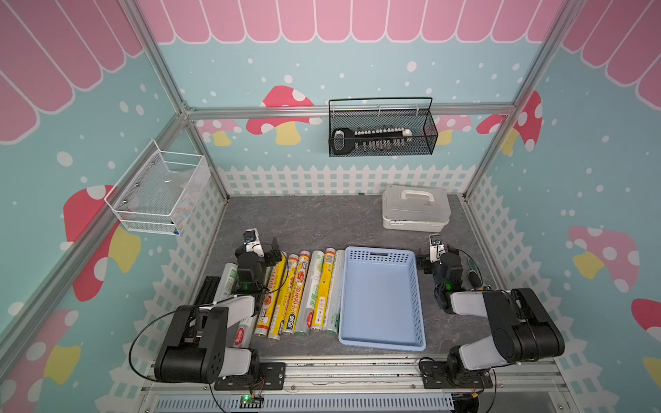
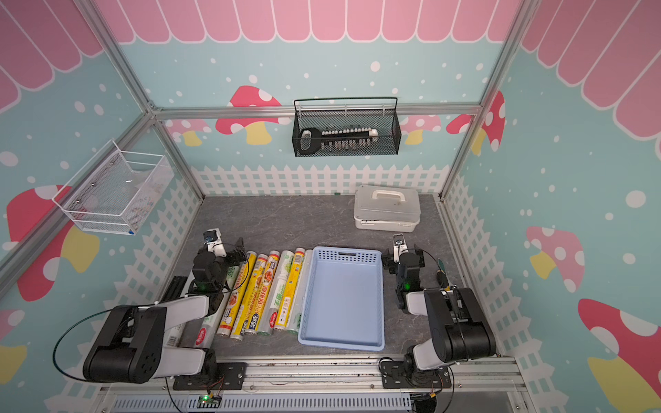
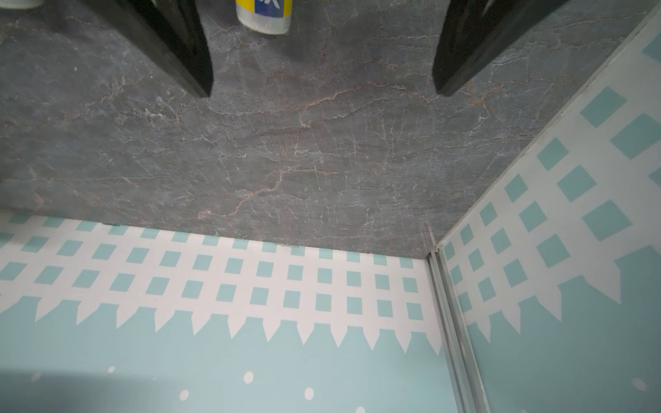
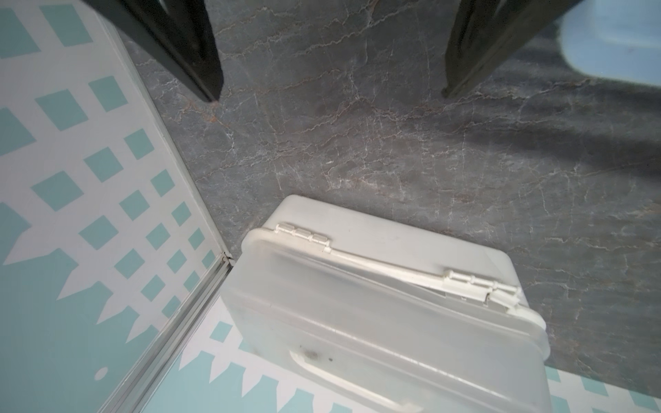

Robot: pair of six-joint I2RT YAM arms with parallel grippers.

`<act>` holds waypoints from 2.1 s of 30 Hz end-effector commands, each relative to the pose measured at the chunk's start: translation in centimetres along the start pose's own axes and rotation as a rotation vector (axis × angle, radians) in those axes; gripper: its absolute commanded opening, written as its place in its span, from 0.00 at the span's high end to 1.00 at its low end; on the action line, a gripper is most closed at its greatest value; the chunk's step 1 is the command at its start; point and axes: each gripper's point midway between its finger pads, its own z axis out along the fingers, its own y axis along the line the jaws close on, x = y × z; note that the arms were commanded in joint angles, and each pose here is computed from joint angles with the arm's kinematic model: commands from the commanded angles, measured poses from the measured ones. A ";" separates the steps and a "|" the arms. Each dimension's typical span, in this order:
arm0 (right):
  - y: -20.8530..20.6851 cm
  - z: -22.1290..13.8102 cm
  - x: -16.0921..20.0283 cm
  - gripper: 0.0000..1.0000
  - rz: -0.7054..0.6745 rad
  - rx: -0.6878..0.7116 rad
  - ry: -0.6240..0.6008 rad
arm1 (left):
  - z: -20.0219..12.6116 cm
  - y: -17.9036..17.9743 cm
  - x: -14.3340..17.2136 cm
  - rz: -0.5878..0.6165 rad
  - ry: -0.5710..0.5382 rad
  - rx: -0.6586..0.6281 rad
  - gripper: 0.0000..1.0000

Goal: Put the plastic wrap into the basket
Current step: Move the basket to the center of the board.

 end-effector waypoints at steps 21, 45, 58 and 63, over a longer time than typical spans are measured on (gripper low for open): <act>7.3 -13.8 -1.0 0.27 0.474 -0.592 0.622 | -8.0 -12.7 -2.3 -0.476 0.488 0.511 0.09; 4.2 -1.1 2.7 0.39 0.394 -0.183 0.770 | -14.0 -25.4 7.4 -0.081 0.842 0.603 0.23; 3.7 6.6 -0.8 0.42 0.261 -0.168 0.739 | -13.2 -25.6 9.8 0.030 0.911 0.453 0.36; 3.1 6.4 -1.9 0.42 0.285 -0.145 0.725 | -12.5 -25.2 11.2 0.076 0.940 0.369 0.46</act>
